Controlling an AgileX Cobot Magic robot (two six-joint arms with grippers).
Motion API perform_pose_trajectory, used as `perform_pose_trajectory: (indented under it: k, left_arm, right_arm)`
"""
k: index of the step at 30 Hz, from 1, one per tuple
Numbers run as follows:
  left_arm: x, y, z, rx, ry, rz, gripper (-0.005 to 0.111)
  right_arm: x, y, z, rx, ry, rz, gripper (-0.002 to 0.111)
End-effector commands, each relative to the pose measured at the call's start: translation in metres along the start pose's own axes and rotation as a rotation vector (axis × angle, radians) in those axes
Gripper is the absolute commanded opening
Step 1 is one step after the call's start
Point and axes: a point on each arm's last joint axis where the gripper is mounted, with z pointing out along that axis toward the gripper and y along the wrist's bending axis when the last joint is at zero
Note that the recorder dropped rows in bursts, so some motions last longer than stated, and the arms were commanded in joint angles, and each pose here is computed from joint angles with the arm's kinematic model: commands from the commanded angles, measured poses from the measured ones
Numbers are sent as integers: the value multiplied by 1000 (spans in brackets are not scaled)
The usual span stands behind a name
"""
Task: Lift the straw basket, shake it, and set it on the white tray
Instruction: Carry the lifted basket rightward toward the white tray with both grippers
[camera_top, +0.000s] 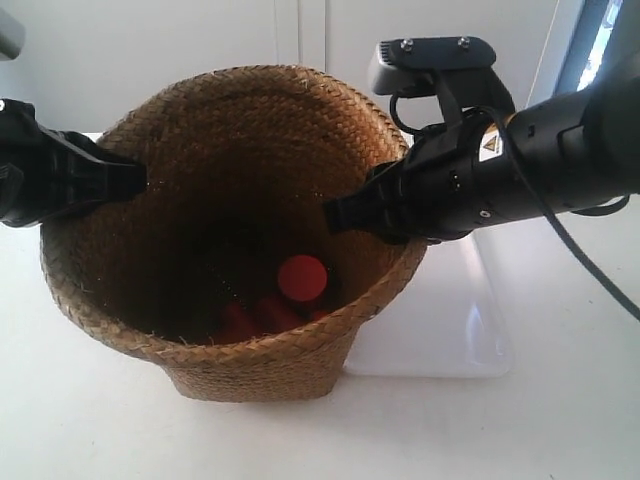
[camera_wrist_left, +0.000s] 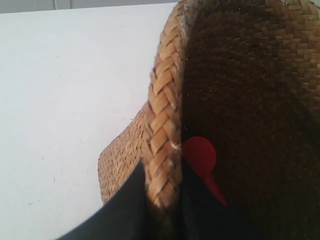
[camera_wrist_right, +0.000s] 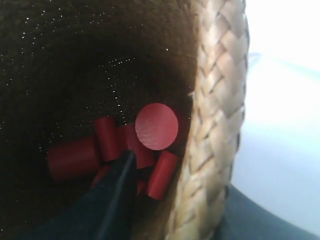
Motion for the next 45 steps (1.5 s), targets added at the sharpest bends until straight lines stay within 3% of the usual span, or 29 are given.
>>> perform_pose_trajectory:
  k: [1, 2, 3, 4, 5, 6, 7, 10, 22, 30, 35, 41, 45]
  left_arm:
    - [-44, -21, -42, 68, -143, 94, 0]
    - [-58, -30, -66, 99, -184, 147, 0]
    - [-50, -27, -59, 87, -152, 166, 0]
    - [-14, -9, -17, 31, -1, 123, 0]
    - [-7, -5, -8, 22, 35, 63, 0]
    - [-7, -7, -11, 31, 31, 29, 0]
    - [-13, -12, -20, 48, -7, 58, 0]
    - [-24, -11, -34, 31, -77, 75, 0]
    - [-23, -8, -29, 13, -58, 91, 0]
    - [-22, 0, -13, -16, -42, 11, 0]
    - [-29, 3, -12, -37, -119, -36, 0]
    - [-18, 1, -11, -15, 9, 22, 0]
    - [-16, 1, -10, -17, 19, 25, 0]
  right_arm:
    - [-46, 13, -67, -28, -156, -67, 0]
    - [-57, 21, -103, -65, -277, -67, 0]
    - [-51, 22, -98, -71, -317, -63, 0]
    - [-15, 12, -39, -40, -202, -28, 0]
    - [-5, 6, -21, -26, -120, 37, 0]
    - [-2, 5, -14, -27, -38, 78, 0]
    - [-9, 14, -26, -59, -78, 14, 0]
    - [-25, 18, -49, -74, -181, 0, 0]
    - [-10, 12, -16, -34, 0, -24, 0]
    - [-8, 12, -12, -37, 20, -13, 0]
    - [-3, 11, -9, -34, 36, -10, 0]
    - [-1, 11, -7, -32, 43, -9, 0]
    - [-2, 11, -5, -31, 38, -8, 0]
